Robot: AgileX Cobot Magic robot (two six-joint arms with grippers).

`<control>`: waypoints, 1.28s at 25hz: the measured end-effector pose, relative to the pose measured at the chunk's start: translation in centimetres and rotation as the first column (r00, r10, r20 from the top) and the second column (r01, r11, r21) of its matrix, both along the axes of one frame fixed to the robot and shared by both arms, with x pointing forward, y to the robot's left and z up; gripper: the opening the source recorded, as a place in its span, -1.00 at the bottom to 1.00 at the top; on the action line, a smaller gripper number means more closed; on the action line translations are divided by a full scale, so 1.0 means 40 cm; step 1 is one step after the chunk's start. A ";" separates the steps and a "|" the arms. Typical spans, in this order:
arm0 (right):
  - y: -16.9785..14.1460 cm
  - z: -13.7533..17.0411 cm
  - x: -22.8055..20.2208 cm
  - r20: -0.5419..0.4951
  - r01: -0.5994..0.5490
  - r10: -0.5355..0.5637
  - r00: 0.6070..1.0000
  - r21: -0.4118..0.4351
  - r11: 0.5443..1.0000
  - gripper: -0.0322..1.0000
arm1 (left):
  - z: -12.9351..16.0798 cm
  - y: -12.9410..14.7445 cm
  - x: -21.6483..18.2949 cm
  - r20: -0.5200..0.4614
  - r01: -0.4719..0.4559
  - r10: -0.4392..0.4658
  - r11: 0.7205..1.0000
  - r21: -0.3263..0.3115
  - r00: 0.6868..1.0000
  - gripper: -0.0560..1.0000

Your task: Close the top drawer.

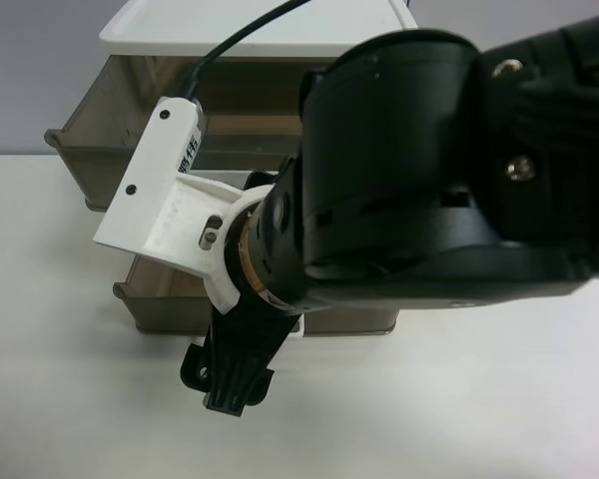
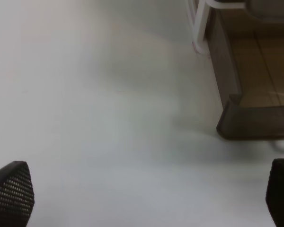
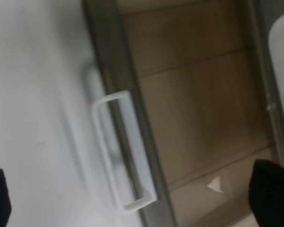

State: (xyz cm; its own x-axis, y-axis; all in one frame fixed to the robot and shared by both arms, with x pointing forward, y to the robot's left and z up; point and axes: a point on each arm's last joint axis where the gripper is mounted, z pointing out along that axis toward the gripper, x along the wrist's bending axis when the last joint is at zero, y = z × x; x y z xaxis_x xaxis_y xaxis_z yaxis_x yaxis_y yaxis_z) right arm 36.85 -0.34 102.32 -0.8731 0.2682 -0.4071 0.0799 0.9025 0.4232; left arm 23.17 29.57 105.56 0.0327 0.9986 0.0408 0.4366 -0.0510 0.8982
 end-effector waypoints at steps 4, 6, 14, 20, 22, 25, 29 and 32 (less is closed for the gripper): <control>-0.001 0.012 0.019 0.049 0.018 -0.019 0.999 0.009 1.000 0.99 | 0.000 0.000 0.000 0.000 0.000 0.000 1.000 0.000 1.000 0.99; -0.001 0.022 0.038 0.058 0.038 -0.039 0.998 0.021 0.999 0.99 | 0.000 0.000 0.000 0.000 0.000 0.000 1.000 0.000 1.000 0.99; -0.014 0.036 0.122 0.047 0.100 -0.103 0.994 0.062 0.993 0.99 | 0.000 0.000 0.000 0.000 0.000 0.000 1.000 0.000 1.000 0.99; 0.009 0.040 0.185 0.021 0.132 -0.134 0.991 0.085 0.988 0.99 | 0.000 0.000 0.000 0.000 0.000 0.000 1.000 0.000 1.000 0.99; 0.014 0.044 0.207 0.011 0.146 -0.148 0.989 0.096 0.985 0.99 | 0.000 0.000 0.000 0.000 0.000 0.000 1.000 0.000 1.000 0.99; 0.017 0.049 0.242 -0.001 0.166 -0.167 0.986 0.112 0.980 0.99 | 0.000 0.000 0.000 0.000 0.000 0.000 1.000 0.000 1.000 0.99; 0.013 0.058 0.291 -0.014 0.190 -0.190 0.982 0.144 0.971 0.99 | 0.000 0.000 0.000 0.000 0.000 0.000 1.000 0.000 1.000 0.99; 0.012 0.061 0.323 -0.009 0.198 -0.199 0.980 0.151 0.968 0.99 | 0.000 0.000 0.000 0.000 0.000 0.000 1.000 0.000 1.000 0.99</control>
